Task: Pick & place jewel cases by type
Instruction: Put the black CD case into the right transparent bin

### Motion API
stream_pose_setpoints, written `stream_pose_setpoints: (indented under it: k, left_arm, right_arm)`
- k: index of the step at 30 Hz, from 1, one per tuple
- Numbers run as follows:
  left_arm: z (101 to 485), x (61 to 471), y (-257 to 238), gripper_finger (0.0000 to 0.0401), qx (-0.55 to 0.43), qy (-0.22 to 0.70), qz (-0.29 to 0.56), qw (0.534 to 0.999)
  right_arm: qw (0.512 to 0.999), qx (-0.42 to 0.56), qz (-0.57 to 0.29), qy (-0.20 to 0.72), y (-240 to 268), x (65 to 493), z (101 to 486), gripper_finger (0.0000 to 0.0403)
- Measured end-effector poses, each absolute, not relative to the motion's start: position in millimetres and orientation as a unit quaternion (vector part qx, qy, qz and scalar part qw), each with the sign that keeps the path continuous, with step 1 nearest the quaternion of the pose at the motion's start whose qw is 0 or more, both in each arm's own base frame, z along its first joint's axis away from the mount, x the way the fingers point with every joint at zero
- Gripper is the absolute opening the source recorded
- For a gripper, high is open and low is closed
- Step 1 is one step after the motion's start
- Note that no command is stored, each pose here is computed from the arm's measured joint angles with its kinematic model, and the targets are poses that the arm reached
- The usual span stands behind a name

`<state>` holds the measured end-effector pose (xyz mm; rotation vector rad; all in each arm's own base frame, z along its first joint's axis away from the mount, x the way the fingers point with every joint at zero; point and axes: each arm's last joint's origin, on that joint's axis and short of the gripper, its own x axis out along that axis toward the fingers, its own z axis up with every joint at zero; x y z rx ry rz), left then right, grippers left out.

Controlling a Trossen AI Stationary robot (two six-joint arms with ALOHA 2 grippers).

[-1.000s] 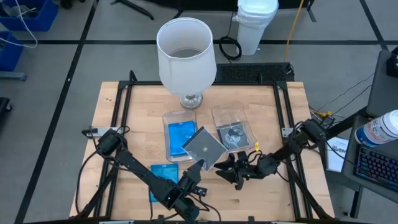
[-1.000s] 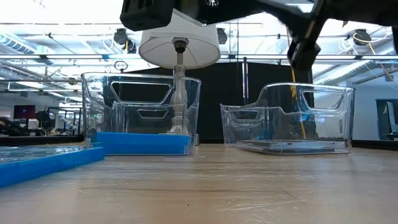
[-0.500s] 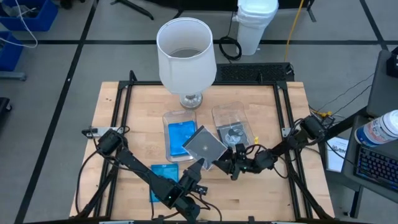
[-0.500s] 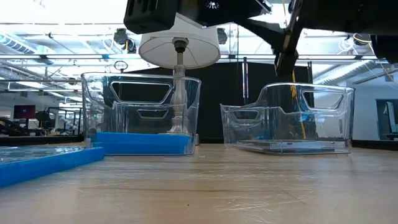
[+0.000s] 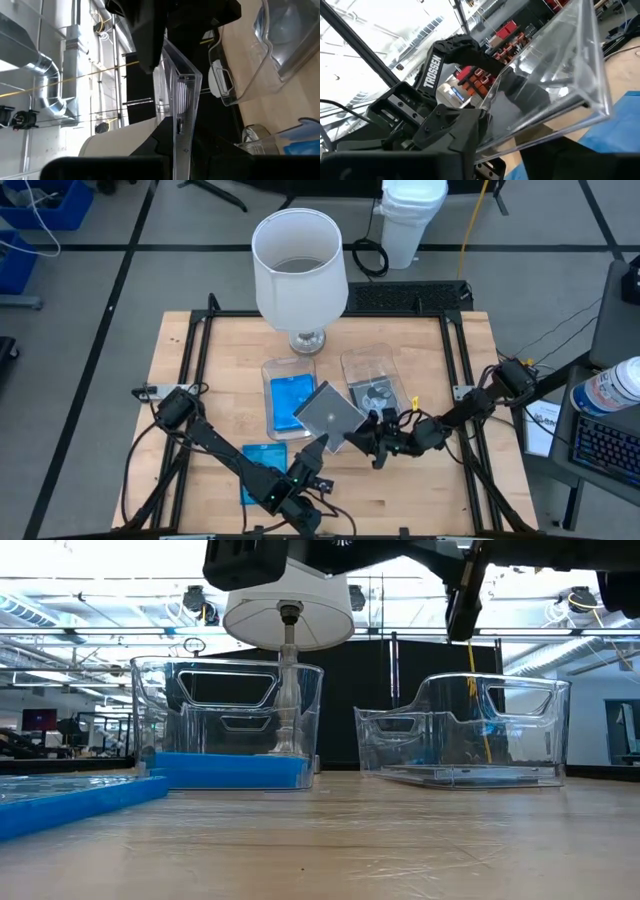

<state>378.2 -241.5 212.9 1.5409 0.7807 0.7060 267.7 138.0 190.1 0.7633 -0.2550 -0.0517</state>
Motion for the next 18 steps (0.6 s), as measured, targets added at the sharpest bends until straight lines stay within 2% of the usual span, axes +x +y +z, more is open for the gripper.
stream_pose_setpoints:
  k: [7, 18]
  left_arm:
    - [212.4, 378.2, -241.2, 0.0055, 0.658, 0.333, 0.307, 0.601]
    - [212.2, 373.1, -250.0, 0.0123, 0.656, 0.324, 0.298, 0.613]
  right_arm:
    - [0.919, 0.372, -0.024, -0.125, 138.2, 267.5, 190.6, 0.0059]
    - [0.929, 0.348, -0.023, -0.124, 138.5, 267.6, 190.7, 0.0052]
